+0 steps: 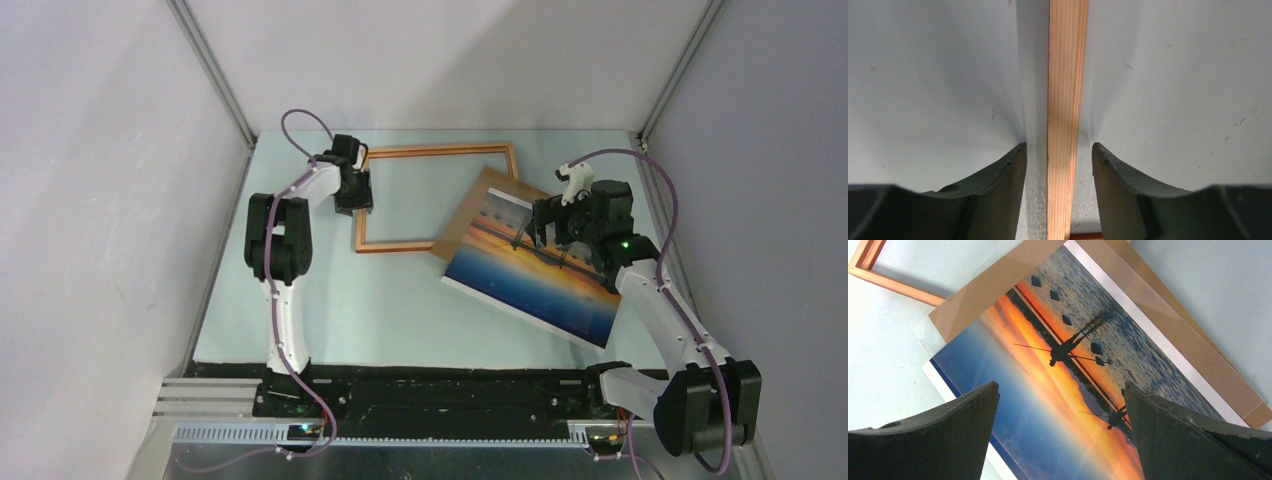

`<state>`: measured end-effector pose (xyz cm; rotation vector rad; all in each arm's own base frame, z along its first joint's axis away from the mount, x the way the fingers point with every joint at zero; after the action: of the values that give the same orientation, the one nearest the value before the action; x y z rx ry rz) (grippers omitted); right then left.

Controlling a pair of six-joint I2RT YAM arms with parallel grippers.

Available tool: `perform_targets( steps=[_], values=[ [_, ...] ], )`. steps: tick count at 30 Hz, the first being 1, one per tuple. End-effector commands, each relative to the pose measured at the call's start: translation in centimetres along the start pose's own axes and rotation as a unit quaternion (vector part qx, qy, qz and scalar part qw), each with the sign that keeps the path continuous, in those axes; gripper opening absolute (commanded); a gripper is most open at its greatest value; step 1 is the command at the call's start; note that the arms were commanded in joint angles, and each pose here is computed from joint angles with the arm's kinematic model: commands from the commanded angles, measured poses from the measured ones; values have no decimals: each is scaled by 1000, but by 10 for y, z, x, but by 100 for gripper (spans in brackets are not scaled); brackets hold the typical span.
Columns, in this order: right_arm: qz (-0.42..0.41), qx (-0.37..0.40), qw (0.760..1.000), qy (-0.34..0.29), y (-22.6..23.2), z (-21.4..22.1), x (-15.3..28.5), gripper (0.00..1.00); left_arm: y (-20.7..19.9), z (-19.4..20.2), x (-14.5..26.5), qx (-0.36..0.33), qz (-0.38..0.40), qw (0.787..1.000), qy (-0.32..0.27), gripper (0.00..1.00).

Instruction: Put the photo into the frame

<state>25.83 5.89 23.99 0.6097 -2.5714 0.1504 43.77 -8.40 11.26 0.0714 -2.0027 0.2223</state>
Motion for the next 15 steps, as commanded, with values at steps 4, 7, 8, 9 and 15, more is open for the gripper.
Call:
perform_targets(
  steps=[4, 7, 8, 9, 15],
  values=[
    [-2, -5, 1000, -4, -2, -1, 2, 100, -2, 4, 1, 9, -7, 1000, 3, 40],
    [0, -6, 1000, -3, -4, 0, 1, 100, 3, 4, 6, 13, -10, 1000, 1, 23],
    [0, -6, 1000, -2, -4, 0, 1, 100, 4, 5, 6, 17, -11, 1000, 2, 19],
    [0, -6, 1000, -2, -4, 0, 1, 100, 8, 3, 9, 23, -9, 1000, 0, 13],
    [0, -8, 1000, 0, -6, 1, 1, 100, 18, 5, 21, 57, 16, 998, 6, 0]
  ],
)
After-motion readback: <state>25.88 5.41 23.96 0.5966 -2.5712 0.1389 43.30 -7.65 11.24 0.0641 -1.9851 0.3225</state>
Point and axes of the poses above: each gripper's point midway between its finger pads, its own x axis back along the fingers, its own y axis along the line the jaws close on, z = x × y, the point moved 10 cm from there along x, back along the fingers, and after that the axes turned 4 degrees about x, right-handed, at the moved point
